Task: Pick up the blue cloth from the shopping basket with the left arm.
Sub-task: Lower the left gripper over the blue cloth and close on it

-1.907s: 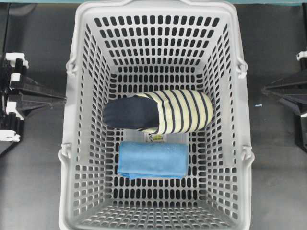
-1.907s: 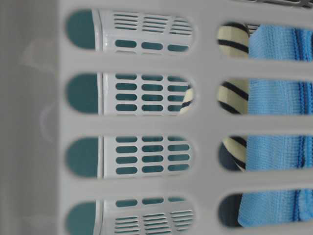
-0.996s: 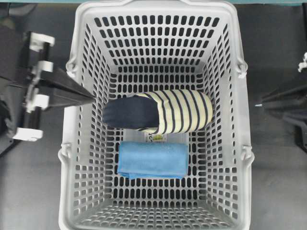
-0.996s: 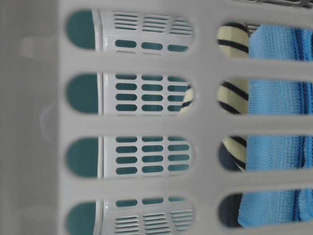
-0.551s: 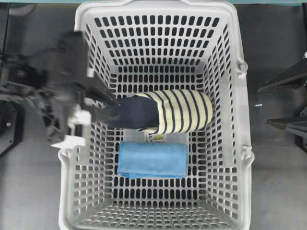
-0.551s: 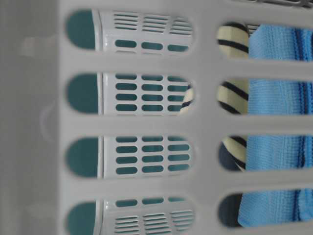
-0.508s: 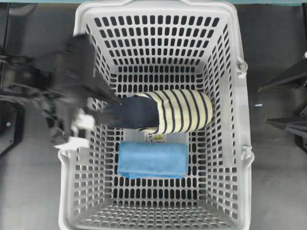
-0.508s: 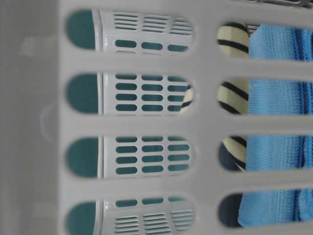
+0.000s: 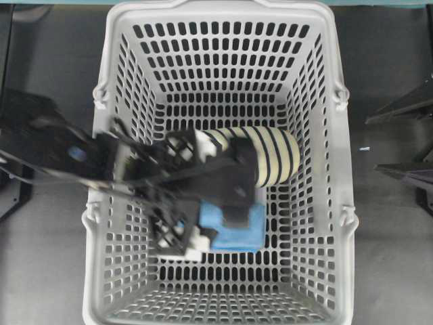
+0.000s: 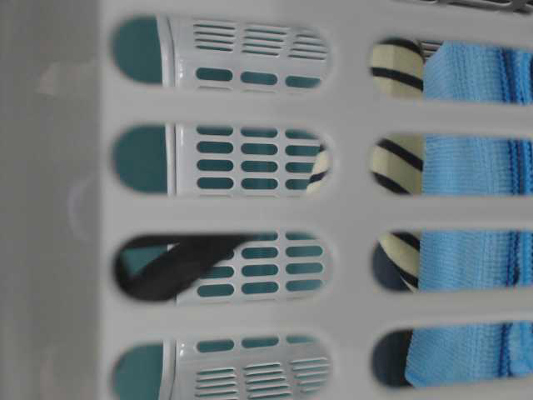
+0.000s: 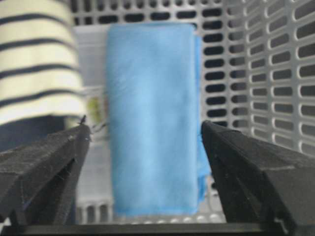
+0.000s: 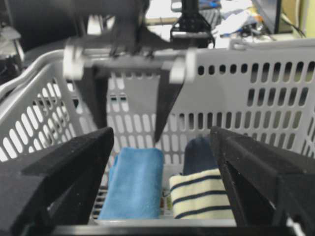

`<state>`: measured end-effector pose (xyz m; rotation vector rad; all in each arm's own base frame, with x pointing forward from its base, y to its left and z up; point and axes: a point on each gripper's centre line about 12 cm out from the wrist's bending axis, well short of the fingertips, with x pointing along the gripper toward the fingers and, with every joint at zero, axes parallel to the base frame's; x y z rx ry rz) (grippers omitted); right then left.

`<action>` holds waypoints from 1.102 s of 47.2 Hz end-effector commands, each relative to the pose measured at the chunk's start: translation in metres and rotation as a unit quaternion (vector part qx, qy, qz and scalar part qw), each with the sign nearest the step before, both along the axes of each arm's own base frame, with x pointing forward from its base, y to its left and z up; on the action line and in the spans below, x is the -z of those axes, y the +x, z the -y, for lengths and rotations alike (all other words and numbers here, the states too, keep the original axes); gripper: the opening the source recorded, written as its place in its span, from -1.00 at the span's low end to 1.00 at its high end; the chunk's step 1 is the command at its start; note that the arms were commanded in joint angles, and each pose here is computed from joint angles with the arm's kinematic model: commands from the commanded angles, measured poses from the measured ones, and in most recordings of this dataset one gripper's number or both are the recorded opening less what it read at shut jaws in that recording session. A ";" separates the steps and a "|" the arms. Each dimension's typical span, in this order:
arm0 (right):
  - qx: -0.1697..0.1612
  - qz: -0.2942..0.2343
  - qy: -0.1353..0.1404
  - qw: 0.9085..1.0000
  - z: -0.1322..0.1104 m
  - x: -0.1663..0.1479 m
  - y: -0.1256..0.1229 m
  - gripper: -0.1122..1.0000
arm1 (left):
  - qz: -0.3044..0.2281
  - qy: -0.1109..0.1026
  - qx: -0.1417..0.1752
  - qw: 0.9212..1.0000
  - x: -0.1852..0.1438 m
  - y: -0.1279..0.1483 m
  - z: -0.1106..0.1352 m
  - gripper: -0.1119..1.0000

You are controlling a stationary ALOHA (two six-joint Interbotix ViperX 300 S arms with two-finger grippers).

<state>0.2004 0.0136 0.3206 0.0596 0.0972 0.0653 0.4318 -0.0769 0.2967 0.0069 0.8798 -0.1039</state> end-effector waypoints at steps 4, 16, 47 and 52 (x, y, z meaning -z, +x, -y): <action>0.001 0.013 -0.001 1.000 0.000 -0.010 0.002 0.57 | -0.008 0.003 0.007 1.000 0.012 0.016 0.009 0.78; 0.000 0.011 -0.001 1.000 0.000 -0.008 0.002 0.57 | -0.076 0.016 0.005 0.997 0.057 0.020 0.009 0.78; 0.000 0.008 -0.001 1.000 0.000 -0.005 0.002 0.57 | -0.138 0.030 0.008 0.990 0.102 0.010 0.007 0.44; 0.001 0.007 0.000 1.000 0.000 -0.004 0.002 0.57 | -0.134 0.032 0.013 0.990 0.099 0.011 0.008 -0.03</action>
